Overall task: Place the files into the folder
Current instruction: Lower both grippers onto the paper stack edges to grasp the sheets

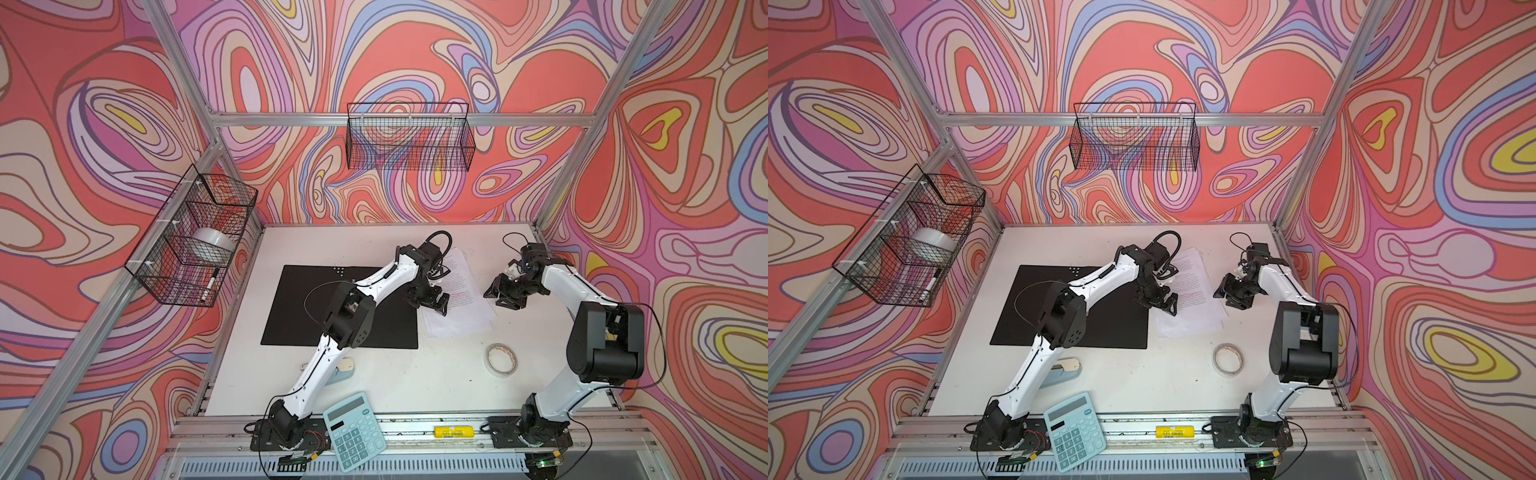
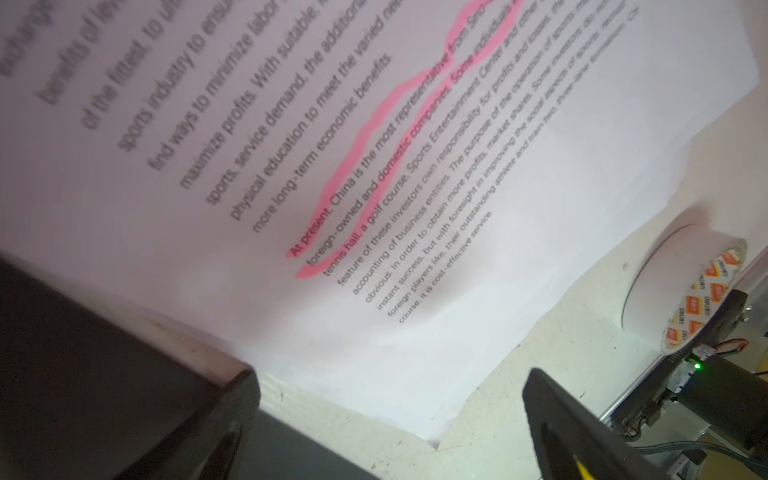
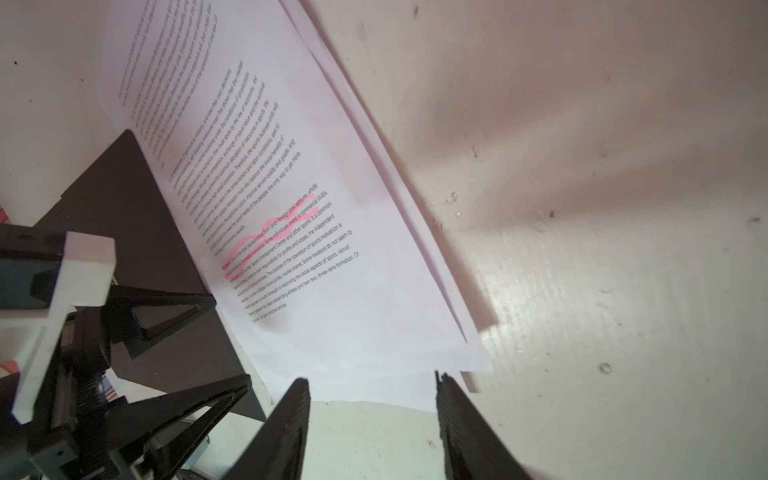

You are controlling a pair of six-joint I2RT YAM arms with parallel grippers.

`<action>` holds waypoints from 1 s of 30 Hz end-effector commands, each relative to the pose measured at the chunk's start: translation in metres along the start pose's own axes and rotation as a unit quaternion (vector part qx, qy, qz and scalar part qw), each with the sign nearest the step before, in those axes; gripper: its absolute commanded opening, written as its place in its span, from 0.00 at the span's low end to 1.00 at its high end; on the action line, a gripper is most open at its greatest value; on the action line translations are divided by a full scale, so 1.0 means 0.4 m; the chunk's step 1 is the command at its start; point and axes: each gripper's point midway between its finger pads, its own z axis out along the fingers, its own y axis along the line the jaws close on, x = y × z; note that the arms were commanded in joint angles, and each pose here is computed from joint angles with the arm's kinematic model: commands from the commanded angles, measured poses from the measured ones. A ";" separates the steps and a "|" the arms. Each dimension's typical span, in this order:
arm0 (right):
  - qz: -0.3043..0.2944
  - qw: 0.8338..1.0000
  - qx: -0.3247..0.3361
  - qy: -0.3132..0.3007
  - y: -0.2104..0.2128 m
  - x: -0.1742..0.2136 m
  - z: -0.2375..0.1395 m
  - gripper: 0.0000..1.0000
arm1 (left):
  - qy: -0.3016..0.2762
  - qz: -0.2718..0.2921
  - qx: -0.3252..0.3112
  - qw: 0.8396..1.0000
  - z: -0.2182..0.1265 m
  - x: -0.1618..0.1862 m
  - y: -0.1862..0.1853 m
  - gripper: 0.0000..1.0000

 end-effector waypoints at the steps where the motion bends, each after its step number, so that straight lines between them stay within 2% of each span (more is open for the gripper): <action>1: 0.023 0.999 -0.010 0.032 -0.013 0.043 0.032 0.52 | 0.013 -0.001 -0.010 1.000 0.013 0.011 0.001 1.00; 18: 0.046 0.997 0.042 0.056 -0.098 0.063 0.113 0.52 | 0.006 0.009 -0.019 1.000 0.025 -0.010 0.010 1.00; 30: 0.045 0.998 0.020 0.038 -0.079 0.035 0.122 0.52 | 0.007 0.019 -0.026 0.999 0.026 -0.013 0.016 1.00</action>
